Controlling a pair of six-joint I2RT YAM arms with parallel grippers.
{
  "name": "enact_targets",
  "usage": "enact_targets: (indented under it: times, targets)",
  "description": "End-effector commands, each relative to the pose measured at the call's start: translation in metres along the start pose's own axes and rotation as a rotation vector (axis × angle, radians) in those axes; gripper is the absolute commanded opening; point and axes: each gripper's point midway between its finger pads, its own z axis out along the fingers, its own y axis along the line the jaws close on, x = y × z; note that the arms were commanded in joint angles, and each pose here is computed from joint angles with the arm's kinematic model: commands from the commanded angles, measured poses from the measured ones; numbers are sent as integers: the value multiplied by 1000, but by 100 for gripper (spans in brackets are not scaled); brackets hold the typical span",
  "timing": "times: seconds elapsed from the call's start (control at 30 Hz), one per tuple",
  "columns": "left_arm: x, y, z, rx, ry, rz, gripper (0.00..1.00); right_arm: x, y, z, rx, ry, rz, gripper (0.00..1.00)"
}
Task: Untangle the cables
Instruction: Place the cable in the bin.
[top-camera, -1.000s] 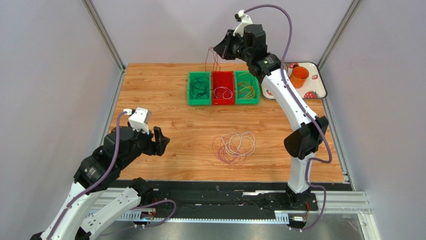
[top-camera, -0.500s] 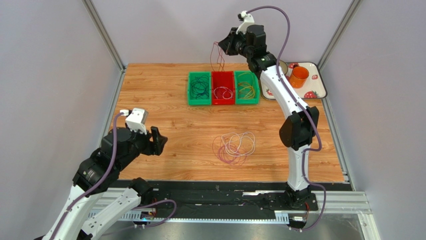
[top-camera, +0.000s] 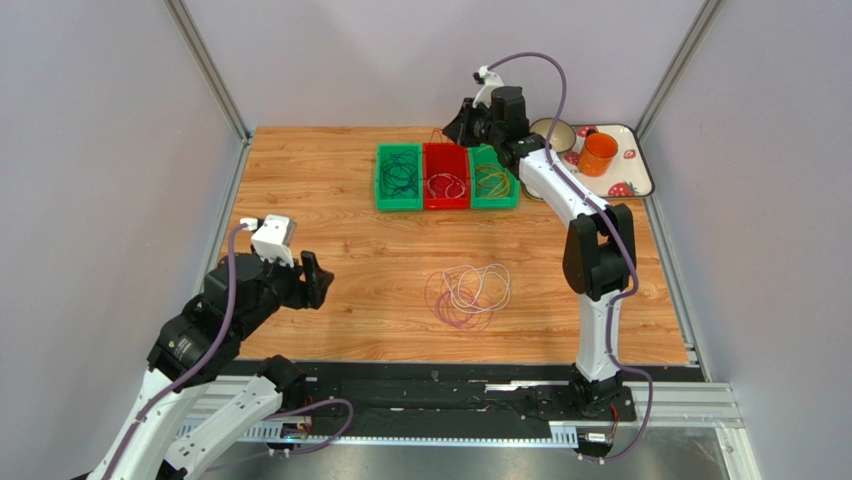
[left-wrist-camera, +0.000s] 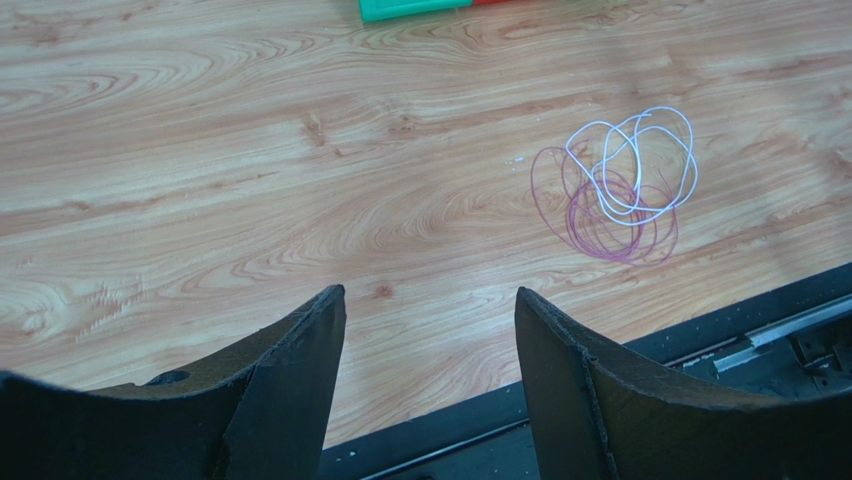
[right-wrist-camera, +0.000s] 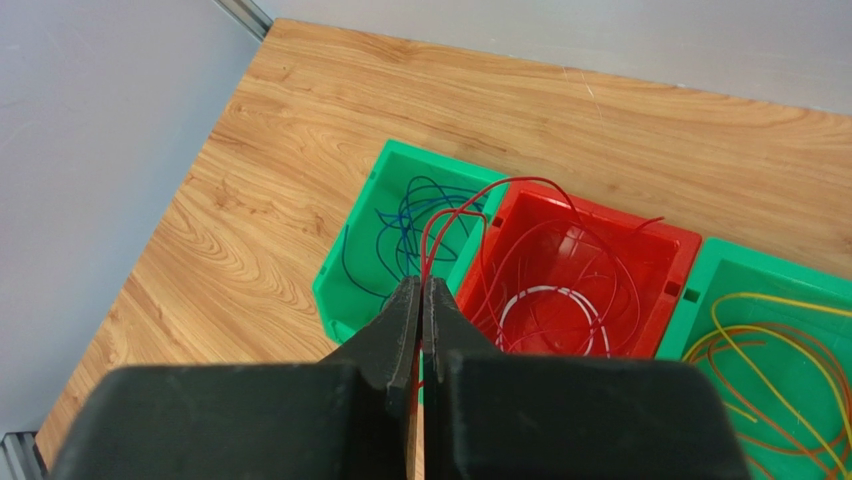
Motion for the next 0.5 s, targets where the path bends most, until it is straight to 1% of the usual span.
enact_targets:
  times: [0.0,0.27,0.47]
  targets:
    - [-6,-2,4,8,-21,14,71,-12,7,-12,-13,-55,-51,0]
    - [-6,-2,4,10,-22,13,70,31,-22,-1,59,27,-31,0]
    - [-7,-2,4,7,-23,14,70,48,-45,15,135,80,-15,0]
